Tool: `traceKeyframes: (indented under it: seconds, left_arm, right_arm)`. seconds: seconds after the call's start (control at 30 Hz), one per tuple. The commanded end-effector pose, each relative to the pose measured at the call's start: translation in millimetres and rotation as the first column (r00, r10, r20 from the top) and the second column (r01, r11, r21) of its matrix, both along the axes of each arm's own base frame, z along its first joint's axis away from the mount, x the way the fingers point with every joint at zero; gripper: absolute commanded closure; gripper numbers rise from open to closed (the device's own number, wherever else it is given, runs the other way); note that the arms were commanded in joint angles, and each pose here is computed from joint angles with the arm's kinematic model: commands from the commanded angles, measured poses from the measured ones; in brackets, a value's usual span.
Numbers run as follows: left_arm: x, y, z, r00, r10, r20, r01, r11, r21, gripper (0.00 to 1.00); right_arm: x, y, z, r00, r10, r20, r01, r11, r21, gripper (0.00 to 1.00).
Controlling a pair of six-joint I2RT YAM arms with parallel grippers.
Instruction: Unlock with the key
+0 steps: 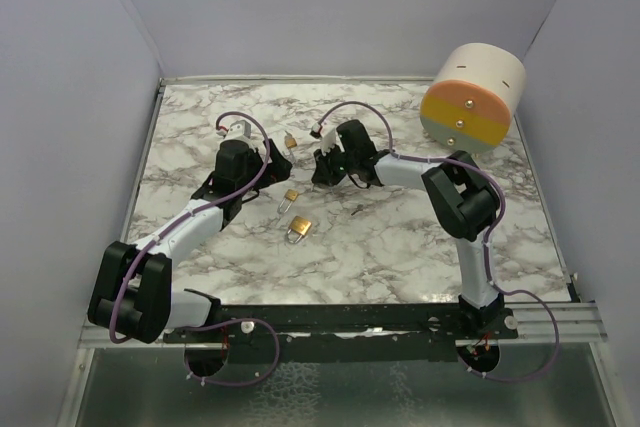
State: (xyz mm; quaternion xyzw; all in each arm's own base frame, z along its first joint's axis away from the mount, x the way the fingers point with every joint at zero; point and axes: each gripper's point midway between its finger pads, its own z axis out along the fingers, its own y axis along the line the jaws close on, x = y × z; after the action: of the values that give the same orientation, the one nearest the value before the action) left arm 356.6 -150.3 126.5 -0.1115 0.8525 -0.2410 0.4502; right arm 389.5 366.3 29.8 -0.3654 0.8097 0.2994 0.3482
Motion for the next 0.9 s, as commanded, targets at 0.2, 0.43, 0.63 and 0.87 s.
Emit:
traceKeyframes:
  seconds: [0.2, 0.43, 0.63, 0.87]
  left_arm:
    - [2.9, -9.2, 9.9, 0.998, -0.039, 0.049, 0.041, 0.998, -0.041, 0.05]
    - [4.2, -16.0, 21.9, 0.992, -0.071, 0.101, 0.077, 0.995, -0.066, 0.06]
    - [7.1, -21.2, 33.5, 0.985, -0.092, 0.148, 0.105, 0.991, -0.082, 0.09]
    - [11.0, -33.2, 36.1, 0.978, -0.131, 0.163, 0.15, 0.982, -0.114, 0.13]
  right_arm:
    - [-10.6, -9.6, -13.2, 0.998, -0.048, -0.031, 0.048, 0.999, -0.026, 0.99]
    - [-16.1, -9.6, 12.4, 0.992, -0.088, -0.087, 0.099, 0.986, 0.132, 0.99]
    - [-13.3, -16.1, 34.7, 0.984, -0.139, -0.111, 0.162, 0.957, 0.239, 0.99]
    - [-11.0, -23.3, 59.0, 0.973, -0.195, -0.124, 0.225, 0.922, 0.315, 0.99]
